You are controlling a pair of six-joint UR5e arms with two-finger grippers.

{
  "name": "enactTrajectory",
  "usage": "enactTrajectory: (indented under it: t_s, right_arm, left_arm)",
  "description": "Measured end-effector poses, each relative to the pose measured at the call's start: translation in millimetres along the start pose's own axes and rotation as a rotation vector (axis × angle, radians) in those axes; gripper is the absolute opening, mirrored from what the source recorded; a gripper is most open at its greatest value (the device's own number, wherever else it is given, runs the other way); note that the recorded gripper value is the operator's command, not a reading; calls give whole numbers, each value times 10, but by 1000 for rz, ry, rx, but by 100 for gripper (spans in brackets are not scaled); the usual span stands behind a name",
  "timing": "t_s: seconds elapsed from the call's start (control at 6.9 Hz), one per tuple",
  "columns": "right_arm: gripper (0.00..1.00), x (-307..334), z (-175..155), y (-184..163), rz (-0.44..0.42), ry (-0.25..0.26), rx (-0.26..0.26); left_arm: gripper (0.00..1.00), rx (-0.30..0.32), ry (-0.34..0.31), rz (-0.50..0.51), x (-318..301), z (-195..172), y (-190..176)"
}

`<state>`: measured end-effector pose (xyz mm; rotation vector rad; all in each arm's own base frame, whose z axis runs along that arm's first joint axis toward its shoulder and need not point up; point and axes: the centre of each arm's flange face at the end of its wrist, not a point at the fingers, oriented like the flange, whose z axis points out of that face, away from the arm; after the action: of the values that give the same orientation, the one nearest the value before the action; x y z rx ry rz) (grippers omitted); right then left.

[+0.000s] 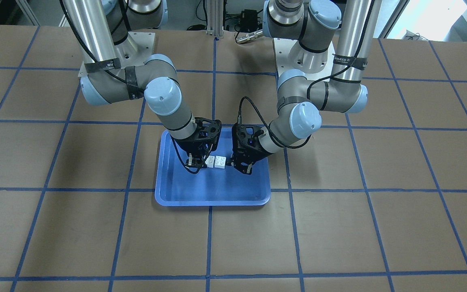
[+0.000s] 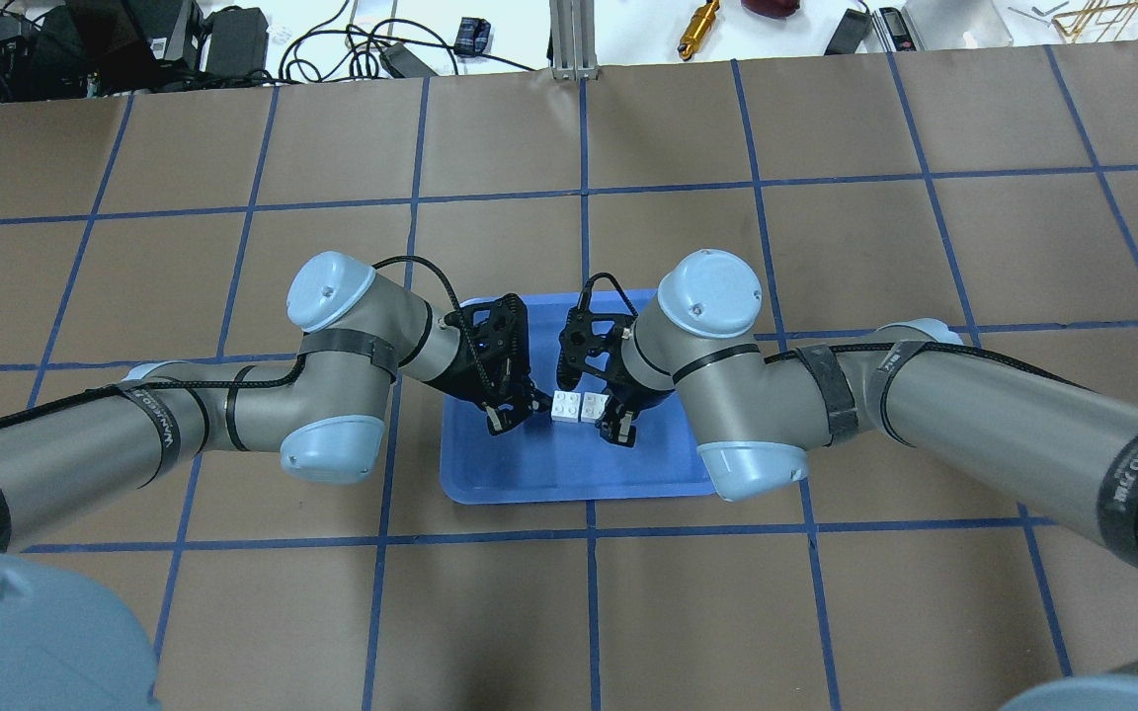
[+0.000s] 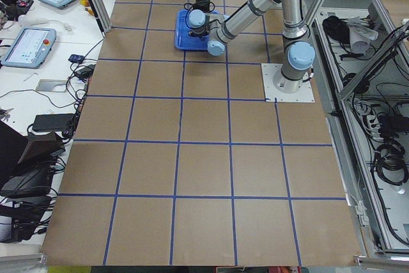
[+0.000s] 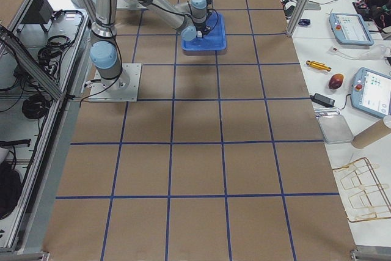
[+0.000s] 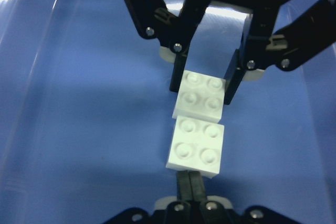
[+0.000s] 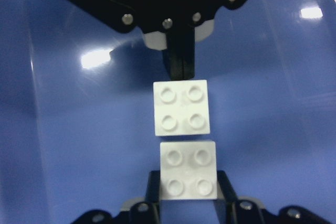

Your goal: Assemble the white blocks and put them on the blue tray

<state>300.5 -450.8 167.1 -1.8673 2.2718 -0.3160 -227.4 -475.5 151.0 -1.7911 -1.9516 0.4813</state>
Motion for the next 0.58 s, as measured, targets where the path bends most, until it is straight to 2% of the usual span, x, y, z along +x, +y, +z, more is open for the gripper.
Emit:
enactTrajectory:
  t_s: [0.43,0.58]
  right_arm:
    - [0,-37,7,-44,23,-6,7]
    - [5,-44,8,-58,24,-7,9]
  left_arm:
    - [8,-1,-1,0,0,-4,-1]
    - [8,-1,-2,-1,-1,-7,-1]
